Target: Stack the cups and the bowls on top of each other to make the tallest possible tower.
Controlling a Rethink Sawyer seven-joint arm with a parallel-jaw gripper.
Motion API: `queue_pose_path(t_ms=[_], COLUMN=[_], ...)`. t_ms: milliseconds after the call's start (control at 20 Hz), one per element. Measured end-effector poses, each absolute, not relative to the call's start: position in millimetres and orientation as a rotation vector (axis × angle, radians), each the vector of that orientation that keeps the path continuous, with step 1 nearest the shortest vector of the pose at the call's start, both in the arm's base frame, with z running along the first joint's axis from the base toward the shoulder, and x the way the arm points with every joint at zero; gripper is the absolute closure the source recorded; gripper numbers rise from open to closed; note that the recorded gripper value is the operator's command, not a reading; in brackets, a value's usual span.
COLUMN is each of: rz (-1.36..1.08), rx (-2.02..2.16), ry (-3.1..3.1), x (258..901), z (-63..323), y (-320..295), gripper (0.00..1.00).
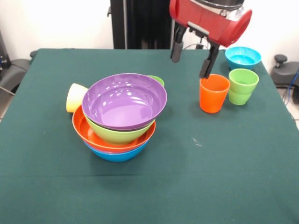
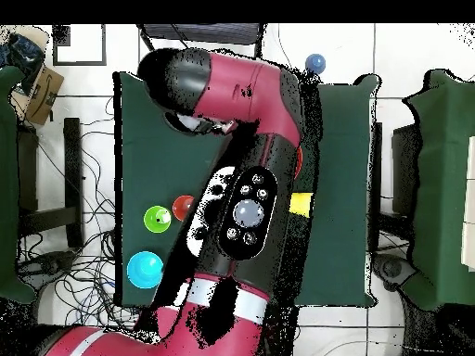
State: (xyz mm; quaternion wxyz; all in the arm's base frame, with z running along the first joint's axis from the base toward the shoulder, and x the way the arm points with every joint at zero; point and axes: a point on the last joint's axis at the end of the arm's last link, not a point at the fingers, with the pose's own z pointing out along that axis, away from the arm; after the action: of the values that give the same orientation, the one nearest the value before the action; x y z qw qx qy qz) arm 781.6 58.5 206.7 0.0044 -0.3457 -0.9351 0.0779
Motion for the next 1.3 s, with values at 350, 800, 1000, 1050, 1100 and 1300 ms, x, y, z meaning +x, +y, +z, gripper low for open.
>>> queue_pose_path(t_ms=[350, 800, 1000, 1050, 1100, 1300], rz=[0.233, 0.247, 0.262, 0.265, 0.268, 0.270], rx=[-1.064, -1.054, -1.056, -1.056, -1.057, -1.068], ry=[-2.914, -2.904, -2.922, -2.924, -2.927, -2.922], x=[767.2, 750.1, 745.7, 745.0, 743.9, 740.3], z=[208.3, 198.9, 190.9, 189.8, 188.0, 183.2], y=[77.9, 89.0, 90.7, 90.8, 91.2, 92.5], gripper=[0.00, 0.00, 0.00, 0.00, 0.00, 0.00])
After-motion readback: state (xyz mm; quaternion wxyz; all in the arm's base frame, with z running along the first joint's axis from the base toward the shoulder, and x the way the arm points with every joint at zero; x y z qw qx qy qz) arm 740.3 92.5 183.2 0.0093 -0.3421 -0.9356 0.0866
